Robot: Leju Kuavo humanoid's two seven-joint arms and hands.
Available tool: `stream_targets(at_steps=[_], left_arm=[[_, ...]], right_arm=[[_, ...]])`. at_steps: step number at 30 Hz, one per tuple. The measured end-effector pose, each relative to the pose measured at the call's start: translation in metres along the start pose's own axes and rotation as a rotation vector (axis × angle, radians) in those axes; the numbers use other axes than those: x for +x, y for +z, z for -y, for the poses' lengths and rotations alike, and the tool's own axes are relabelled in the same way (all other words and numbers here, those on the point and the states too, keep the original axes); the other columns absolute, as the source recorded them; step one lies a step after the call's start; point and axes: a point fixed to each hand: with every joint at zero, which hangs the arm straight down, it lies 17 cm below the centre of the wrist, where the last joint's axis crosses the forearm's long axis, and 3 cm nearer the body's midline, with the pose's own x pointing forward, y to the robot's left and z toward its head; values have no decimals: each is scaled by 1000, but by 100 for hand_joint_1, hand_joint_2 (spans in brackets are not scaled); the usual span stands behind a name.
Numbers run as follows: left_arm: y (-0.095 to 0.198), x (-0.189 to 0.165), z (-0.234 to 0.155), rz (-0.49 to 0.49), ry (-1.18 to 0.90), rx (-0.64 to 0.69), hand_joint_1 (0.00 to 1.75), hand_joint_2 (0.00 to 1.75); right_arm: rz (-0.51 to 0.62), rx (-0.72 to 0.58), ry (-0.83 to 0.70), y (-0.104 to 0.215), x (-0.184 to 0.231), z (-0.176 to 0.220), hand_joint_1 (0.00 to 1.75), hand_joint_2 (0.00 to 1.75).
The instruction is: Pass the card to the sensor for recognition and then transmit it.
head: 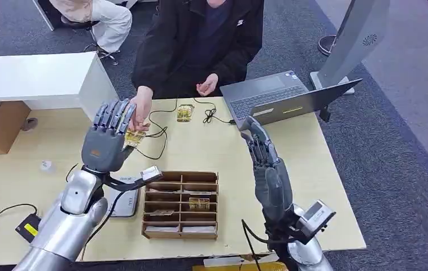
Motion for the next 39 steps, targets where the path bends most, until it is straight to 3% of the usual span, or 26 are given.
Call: stream_targets(at_steps=[21,31,36,39], left_arm=[[0,-6,5,-43,46,-9,175,175],[17,18,-26,-40,229,75,175,175],[41,15,-57,-138,456,178,175,175],[61,-4,-69,-269,689,246,175,175]], right_arm=[[-11,-53,3,3,-3,14,0,0],[-40,-99,22,16,-10,26,0,0],[-57,-134,46,26,-11,34,0,0],[-66,-150,61,32,-11,38,0,0]])
